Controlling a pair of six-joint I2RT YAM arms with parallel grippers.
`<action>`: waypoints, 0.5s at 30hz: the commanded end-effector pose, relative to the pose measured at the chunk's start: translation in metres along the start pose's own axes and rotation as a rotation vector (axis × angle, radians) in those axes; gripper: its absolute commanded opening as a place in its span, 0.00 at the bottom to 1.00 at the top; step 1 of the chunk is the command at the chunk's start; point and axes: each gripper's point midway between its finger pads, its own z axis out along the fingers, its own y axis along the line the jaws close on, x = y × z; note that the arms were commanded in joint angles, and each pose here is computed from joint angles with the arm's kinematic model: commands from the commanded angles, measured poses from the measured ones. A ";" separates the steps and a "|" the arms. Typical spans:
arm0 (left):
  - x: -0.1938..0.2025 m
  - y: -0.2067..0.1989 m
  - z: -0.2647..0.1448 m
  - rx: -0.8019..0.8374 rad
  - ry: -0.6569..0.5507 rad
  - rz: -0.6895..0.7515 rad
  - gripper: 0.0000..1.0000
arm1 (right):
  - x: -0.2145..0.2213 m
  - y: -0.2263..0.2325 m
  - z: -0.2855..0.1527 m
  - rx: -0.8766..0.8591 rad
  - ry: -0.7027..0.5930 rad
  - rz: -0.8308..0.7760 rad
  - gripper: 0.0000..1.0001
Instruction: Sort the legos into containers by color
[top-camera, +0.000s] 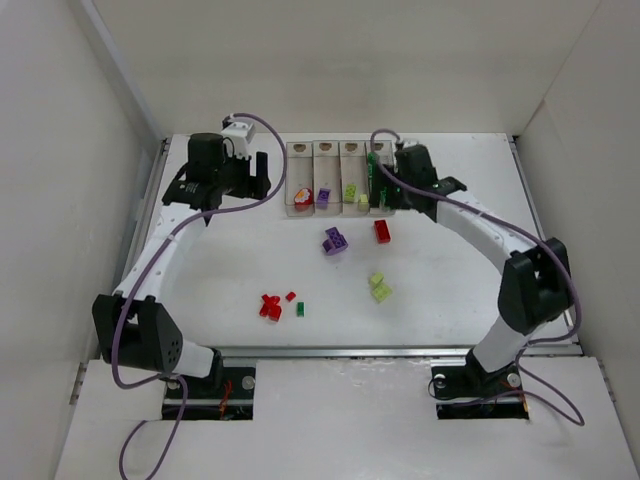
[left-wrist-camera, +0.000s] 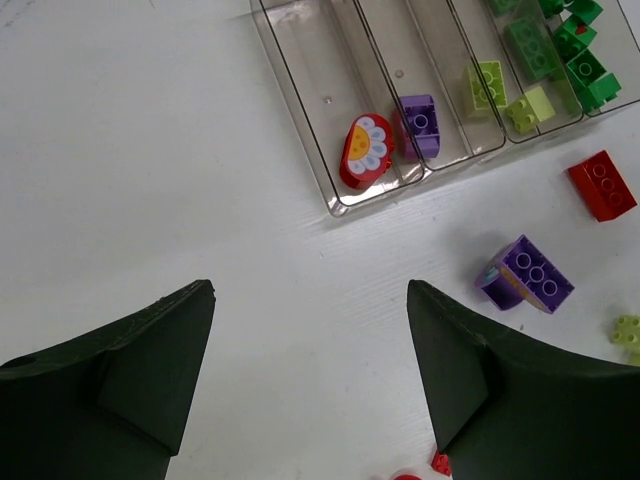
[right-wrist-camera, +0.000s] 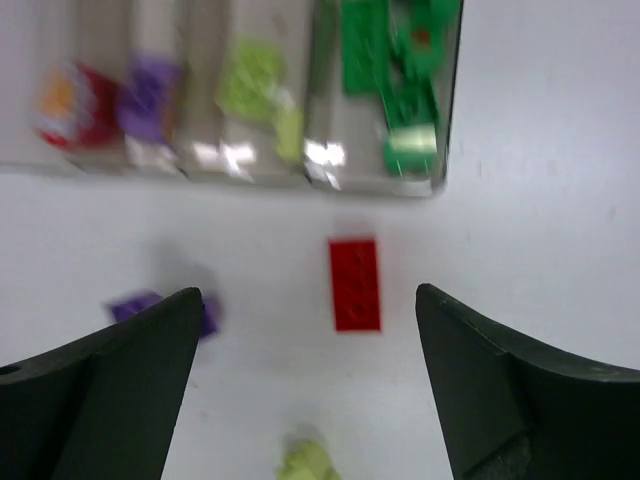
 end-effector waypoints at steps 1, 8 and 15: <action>-0.003 0.000 0.005 -0.003 -0.010 0.002 0.75 | 0.100 -0.036 0.009 0.131 0.271 -0.098 0.91; -0.008 -0.014 0.008 0.027 -0.016 0.022 0.75 | 0.107 -0.035 0.044 0.112 0.272 -0.110 0.82; -0.015 -0.016 0.007 0.025 -0.035 0.041 0.75 | 0.120 -0.046 0.076 0.163 0.333 -0.174 0.59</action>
